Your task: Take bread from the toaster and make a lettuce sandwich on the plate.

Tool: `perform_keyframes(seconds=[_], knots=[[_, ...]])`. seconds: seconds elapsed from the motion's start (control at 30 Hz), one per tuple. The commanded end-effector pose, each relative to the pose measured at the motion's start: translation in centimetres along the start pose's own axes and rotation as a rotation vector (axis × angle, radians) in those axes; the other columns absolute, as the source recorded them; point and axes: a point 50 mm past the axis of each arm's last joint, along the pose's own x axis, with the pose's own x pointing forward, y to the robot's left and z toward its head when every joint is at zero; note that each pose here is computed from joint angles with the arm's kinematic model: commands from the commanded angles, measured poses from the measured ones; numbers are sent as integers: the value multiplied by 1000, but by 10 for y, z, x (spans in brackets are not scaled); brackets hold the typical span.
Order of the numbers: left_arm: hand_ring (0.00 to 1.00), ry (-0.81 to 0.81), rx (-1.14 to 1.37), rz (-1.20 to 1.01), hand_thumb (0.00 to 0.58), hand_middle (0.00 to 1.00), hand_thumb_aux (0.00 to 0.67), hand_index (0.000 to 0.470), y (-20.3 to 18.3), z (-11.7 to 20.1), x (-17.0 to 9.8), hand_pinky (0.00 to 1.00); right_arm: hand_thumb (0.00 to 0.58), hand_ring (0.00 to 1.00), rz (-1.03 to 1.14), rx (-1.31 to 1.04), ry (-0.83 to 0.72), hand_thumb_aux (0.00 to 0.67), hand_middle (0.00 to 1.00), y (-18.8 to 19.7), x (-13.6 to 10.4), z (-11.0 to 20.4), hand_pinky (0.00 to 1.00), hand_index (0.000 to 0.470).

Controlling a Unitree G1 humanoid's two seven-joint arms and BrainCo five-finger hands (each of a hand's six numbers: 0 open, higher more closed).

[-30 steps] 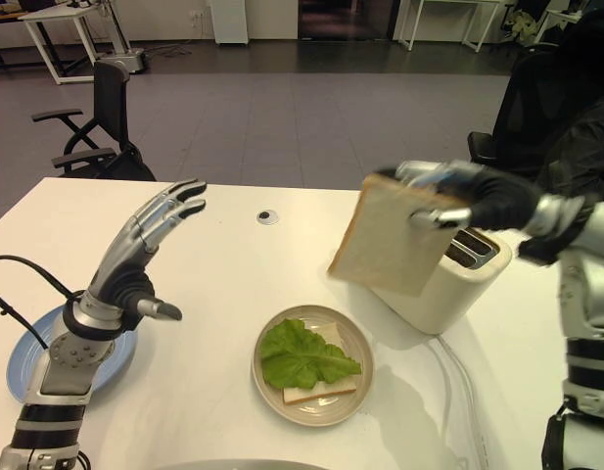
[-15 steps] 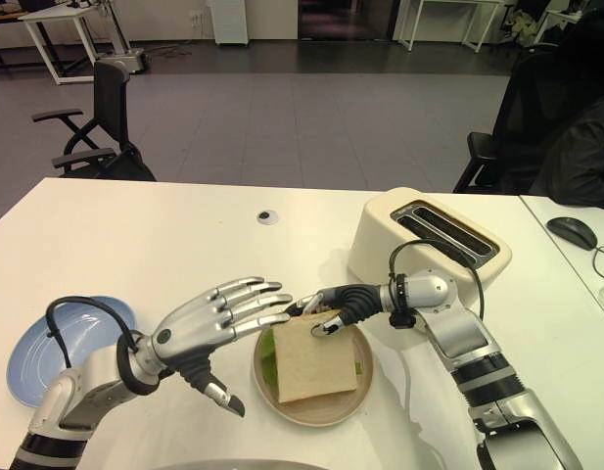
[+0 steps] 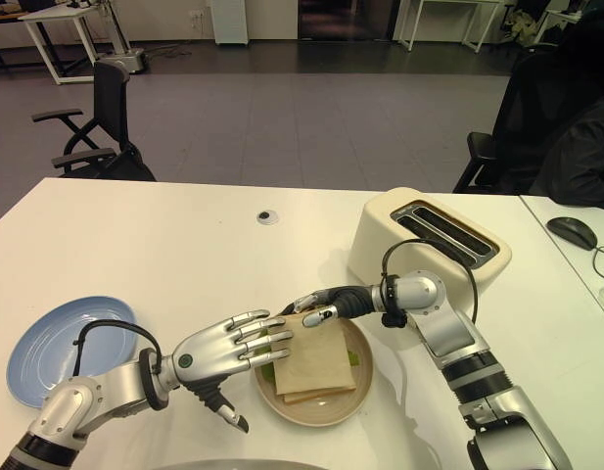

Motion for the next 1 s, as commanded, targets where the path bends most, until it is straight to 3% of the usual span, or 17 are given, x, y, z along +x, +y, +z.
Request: perform_keyframes(seconds=[0.03, 0.27, 0.4, 0.67, 0.77, 0.8, 0.83, 0.87, 0.9, 1.0], knots=[[0, -2, 26, -7, 0, 0, 0, 0, 0, -1, -1, 0, 0, 0, -73, -63, -28, 0, 0, -6, -8, 14, 0, 0], [0, 4, 21, 23, 0, 0, 0, 0, 2, 1, 0, 0, 0, 0, -391, -141, 37, 0, 0, -38, -55, 28, 0, 0], [0, 8, -1, 6, 0, 0, 0, 0, -4, 1, 0, 0, 0, 0, -469, -187, 58, 0, 0, -43, -71, 33, 0, 0], [0, 38, -17, 23, 0, 0, 0, 0, -3, -6, -3, 0, 0, 0, -485, -295, 22, 0, 0, -29, -84, 52, 0, 0], [0, 101, -134, 105, 0, 0, 0, 0, 17, -21, -16, 0, 0, 0, -410, -365, 73, 0, 0, -13, -103, 46, 0, 0], [0, 123, -223, 140, 255, 0, 168, 118, 25, -26, -23, 0, 40, 0, -344, -385, 118, 24, 0, -1, -112, 40, 0, 17], [749, 140, -333, 144, 456, 749, 360, 253, 30, -31, -32, 749, 549, 788, -261, -377, 153, 515, 788, 15, -121, 33, 788, 361], [1000, 147, -413, 120, 517, 1000, 449, 315, 32, -35, -40, 1000, 580, 1000, -211, -368, 178, 670, 1000, 25, -128, 30, 1000, 470], [1000, 151, -481, 75, 580, 1000, 670, 470, 30, -37, -48, 1000, 580, 1000, -163, -355, 210, 670, 1000, 34, -132, 27, 1000, 470], [1000, 132, -630, -102, 580, 1000, 670, 470, 25, -35, -65, 1000, 580, 1000, -6, -299, 256, 670, 1000, 54, -133, 19, 1000, 470]])
